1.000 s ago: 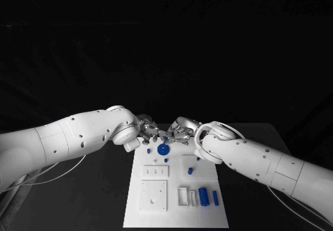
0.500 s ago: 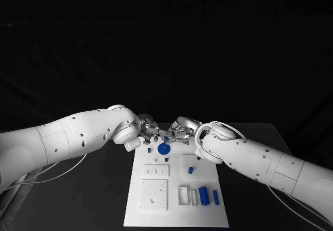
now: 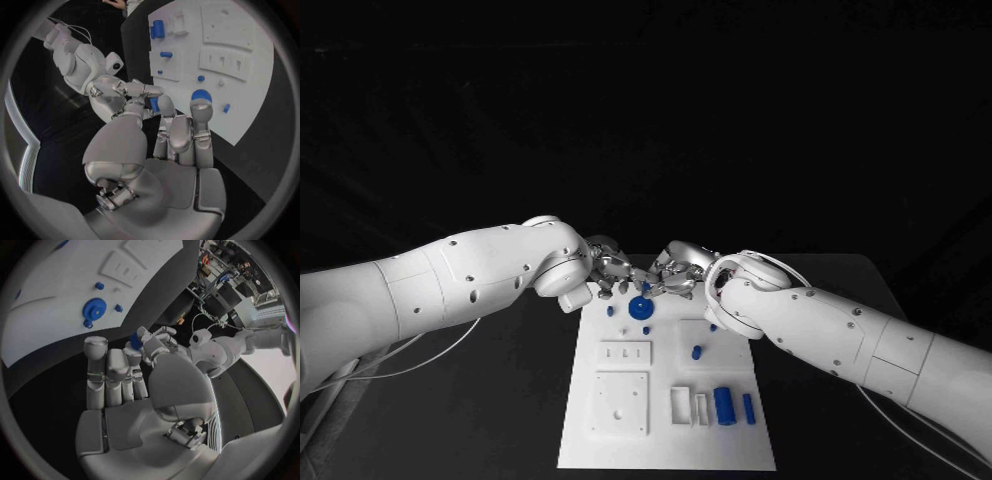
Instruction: Assemble the parts on the task board
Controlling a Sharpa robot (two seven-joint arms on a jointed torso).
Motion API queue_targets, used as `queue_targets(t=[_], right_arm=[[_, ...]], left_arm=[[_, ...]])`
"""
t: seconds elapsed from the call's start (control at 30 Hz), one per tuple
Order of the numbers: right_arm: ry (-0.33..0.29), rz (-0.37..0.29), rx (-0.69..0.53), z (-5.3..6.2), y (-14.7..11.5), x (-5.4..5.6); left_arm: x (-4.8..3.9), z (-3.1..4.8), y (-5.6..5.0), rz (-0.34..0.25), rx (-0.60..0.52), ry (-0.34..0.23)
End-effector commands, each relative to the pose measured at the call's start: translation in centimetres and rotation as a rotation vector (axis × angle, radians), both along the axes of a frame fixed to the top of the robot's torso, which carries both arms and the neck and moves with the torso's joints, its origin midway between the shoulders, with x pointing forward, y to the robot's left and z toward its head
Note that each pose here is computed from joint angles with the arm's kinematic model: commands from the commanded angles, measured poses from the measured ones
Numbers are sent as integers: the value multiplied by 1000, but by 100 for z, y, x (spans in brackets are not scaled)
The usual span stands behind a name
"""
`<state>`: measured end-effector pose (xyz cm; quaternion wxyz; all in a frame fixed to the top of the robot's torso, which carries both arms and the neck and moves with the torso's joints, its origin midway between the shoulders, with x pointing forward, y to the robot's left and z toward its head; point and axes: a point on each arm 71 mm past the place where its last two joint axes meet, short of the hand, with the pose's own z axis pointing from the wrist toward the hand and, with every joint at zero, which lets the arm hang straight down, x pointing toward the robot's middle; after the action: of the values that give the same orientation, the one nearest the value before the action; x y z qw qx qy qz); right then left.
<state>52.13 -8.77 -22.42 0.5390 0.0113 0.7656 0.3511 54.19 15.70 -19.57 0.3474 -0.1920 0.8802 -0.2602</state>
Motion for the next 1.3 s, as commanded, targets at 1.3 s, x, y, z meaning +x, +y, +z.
queue_targets(t=[1.3], right_arm=[[-6, 7, -9, 12, 43, -12]], left_arm=[[-15, -28, -53, -57, 10, 14]])
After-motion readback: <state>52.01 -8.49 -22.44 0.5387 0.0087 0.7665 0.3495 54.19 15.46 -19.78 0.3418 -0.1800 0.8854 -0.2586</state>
